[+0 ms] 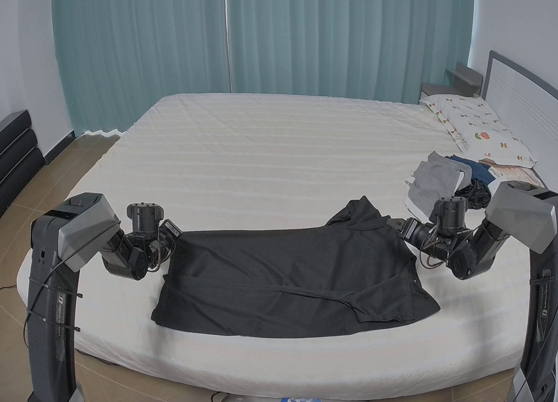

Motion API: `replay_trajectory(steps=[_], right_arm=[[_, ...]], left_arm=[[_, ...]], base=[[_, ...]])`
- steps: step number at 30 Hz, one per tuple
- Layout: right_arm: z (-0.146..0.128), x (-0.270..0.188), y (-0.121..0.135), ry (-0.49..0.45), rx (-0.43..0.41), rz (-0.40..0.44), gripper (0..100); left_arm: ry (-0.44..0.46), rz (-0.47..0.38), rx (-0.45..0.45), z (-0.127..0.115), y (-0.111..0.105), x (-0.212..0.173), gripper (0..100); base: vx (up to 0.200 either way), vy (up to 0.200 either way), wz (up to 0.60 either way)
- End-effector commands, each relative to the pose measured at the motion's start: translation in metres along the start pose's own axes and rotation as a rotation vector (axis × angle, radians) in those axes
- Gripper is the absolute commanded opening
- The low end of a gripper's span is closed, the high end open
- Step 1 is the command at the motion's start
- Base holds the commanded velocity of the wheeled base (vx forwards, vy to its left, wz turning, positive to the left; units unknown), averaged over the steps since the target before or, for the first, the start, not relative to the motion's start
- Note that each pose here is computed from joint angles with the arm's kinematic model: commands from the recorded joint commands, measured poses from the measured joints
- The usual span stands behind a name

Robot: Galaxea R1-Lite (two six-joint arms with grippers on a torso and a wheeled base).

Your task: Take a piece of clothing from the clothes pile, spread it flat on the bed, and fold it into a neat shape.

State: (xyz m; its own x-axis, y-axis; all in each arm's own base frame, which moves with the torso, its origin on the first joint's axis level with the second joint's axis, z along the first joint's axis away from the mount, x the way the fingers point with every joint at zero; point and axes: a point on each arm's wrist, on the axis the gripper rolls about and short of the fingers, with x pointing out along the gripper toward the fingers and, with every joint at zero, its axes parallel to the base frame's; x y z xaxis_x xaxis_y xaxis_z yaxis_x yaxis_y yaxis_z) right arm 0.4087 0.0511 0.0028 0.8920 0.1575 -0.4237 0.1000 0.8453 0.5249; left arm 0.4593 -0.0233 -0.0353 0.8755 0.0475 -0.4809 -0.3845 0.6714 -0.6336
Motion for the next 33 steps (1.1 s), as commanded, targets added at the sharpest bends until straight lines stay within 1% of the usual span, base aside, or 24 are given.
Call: replay_trajectory(steps=[1,5,8,10,12,15,19,22,30,31,33], right_arm=[[0.013,0.053,0.004,0.045,-0.053,-0.031,100],[0.016,0.073,0.011,0.084,-0.082,-0.041,100],[0.021,0.087,0.013,0.073,-0.102,-0.035,100],[0.024,0.095,0.011,0.068,-0.100,-0.037,100],[0.019,0.102,0.008,0.086,-0.099,-0.048,100],[0.015,0.110,0.005,0.088,-0.099,-0.049,100],[0.015,0.122,0.005,0.057,-0.097,-0.043,100],[0.020,0.125,0.005,0.039,-0.094,-0.037,100],[0.013,0.132,-0.002,0.042,-0.091,-0.044,100],[0.013,0.132,-0.002,0.042,-0.089,-0.044,0],[0.014,0.132,-0.002,0.039,-0.089,-0.043,0]], left_arm=[[0.010,0.010,-0.020,-0.001,0.002,-0.005,0],[0.012,0.013,-0.022,-0.002,0.003,-0.005,0],[0.018,0.020,-0.021,-0.003,0.005,-0.006,0],[0.021,0.023,-0.020,-0.004,0.006,-0.007,0],[0.013,0.014,-0.021,-0.004,0.005,-0.007,0],[0.011,0.012,-0.022,-0.004,0.006,-0.007,0],[0.012,0.013,-0.022,-0.004,0.006,-0.008,0],[0.013,0.014,-0.021,-0.005,0.007,-0.008,0],[0.011,0.012,-0.020,-0.004,0.006,-0.008,0],[0.012,0.013,-0.020,-0.005,0.007,-0.007,0],[0.012,0.013,-0.020,-0.005,0.007,-0.007,0]], base=[[0.000,0.000,0.00],[0.000,0.000,0.00],[0.000,0.000,0.00],[0.000,0.000,0.00],[0.000,0.000,0.00],[0.000,0.000,0.00],[0.000,0.000,0.00],[0.000,0.000,0.00],[0.000,0.000,0.00],[0.000,0.000,0.00],[0.000,0.000,0.00]])
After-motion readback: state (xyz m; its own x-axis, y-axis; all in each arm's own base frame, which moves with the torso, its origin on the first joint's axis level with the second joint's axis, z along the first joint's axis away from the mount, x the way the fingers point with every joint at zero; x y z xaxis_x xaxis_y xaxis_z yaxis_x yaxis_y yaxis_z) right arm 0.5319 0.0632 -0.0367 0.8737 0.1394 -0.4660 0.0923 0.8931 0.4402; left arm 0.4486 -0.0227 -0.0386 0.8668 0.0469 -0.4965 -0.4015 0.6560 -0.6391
